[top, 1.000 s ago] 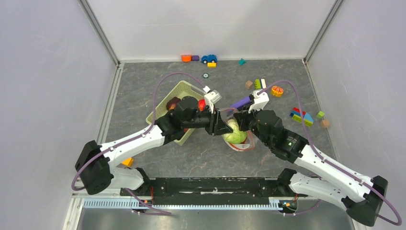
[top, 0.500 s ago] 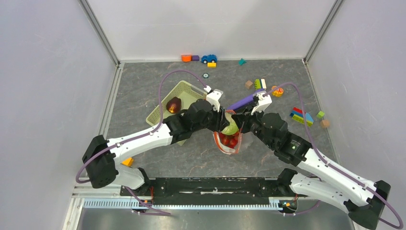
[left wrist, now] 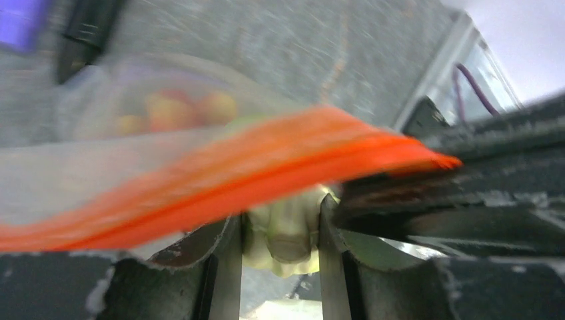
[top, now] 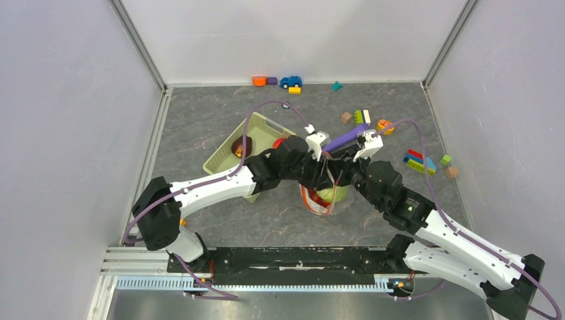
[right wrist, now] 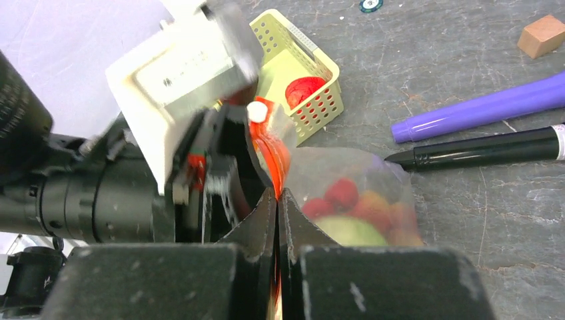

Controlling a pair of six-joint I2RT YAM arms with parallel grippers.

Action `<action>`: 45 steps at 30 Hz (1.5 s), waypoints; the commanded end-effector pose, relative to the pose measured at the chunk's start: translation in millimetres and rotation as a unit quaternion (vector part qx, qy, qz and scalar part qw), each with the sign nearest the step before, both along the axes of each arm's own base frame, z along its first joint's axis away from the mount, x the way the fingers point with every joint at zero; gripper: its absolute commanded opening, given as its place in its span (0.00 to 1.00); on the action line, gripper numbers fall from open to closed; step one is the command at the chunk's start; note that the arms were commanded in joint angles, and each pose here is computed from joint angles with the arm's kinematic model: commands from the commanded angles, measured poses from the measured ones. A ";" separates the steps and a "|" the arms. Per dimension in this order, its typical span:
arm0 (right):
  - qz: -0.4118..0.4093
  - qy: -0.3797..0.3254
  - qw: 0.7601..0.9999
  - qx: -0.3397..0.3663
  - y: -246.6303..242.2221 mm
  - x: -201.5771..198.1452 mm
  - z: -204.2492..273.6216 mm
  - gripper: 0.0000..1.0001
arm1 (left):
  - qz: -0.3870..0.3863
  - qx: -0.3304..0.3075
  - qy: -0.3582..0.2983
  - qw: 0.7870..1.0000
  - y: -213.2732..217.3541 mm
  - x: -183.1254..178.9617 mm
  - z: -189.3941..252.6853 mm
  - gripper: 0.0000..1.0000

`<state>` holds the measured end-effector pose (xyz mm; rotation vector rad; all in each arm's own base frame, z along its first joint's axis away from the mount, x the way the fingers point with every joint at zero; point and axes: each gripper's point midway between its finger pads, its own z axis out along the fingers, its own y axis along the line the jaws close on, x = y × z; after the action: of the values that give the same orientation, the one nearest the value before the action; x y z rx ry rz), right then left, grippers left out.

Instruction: Place the food in the zip-top bag and seal the zipper

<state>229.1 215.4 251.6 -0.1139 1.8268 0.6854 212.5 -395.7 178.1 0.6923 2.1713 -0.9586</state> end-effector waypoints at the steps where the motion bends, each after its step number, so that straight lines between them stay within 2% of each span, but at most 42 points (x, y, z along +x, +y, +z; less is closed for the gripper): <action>1: -0.026 -0.027 0.999 0.035 -6.7 4.6 21.2 0.00 | -0.160 -0.082 0.029 0.983 -30.7 -50.4 30.6 0.19; 4: -0.026 -0.027 0.998 0.043 -7.6 3.1 22.7 0.00 | -0.148 -0.070 0.036 0.986 -31.5 -46.8 20.3 0.21; 8: -0.037 -0.028 0.998 0.047 -12.1 3.8 23.2 0.00 | -0.140 -0.061 0.048 0.987 -33.8 -43.9 11.2 0.36; 9: -0.037 -0.027 0.998 0.048 -12.2 3.4 22.6 0.00 | -0.144 -0.062 0.050 0.986 -34.2 -45.2 11.1 0.44; 10: -0.038 -0.027 0.998 0.048 -12.8 3.4 22.1 0.00 | -0.147 -0.063 0.050 0.986 -33.8 -47.0 12.6 0.74; 11: -0.039 -0.027 0.998 0.047 -13.4 3.4 21.4 0.00 | -0.149 -0.065 0.047 0.986 -32.9 -47.5 15.1 0.99; 16: -0.060 -0.026 0.997 0.034 -22.6 5.9 17.1 0.00 | -0.117 -0.047 0.019 0.992 -18.9 -39.2 24.0 1.00; 20: -0.091 -0.026 0.995 0.015 -36.4 8.7 13.2 0.00 | -0.046 0.020 -0.017 0.999 7.8 -15.7 15.3 1.00; 24: -0.115 -0.030 0.993 -0.001 -49.8 9.2 12.9 0.00 | 0.021 0.085 -0.041 0.995 37.3 2.7 9.6 1.00; 28: -0.127 -0.029 0.991 -0.024 -58.1 9.1 11.3 0.00 | 0.080 0.136 -0.081 0.984 64.5 22.3 12.8 1.00; 32: -0.120 -0.031 0.992 -0.039 -58.3 8.4 9.6 0.00 | 0.161 0.186 -0.118 0.962 95.1 45.7 19.2 1.00; 40: -0.096 -0.031 0.993 -0.054 -49.7 8.0 6.1 0.01 | 0.219 0.203 -0.151 0.942 116.6 60.8 35.8 1.00; 45: -0.098 -0.034 0.992 -0.067 -50.9 9.8 3.3 0.01 | 0.291 0.221 -0.157 0.917 156.4 77.2 38.8 1.00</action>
<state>236.3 163.7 236.9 -0.0373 1.8326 0.4131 269.1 -277.2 188.8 0.4684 2.1912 -0.1537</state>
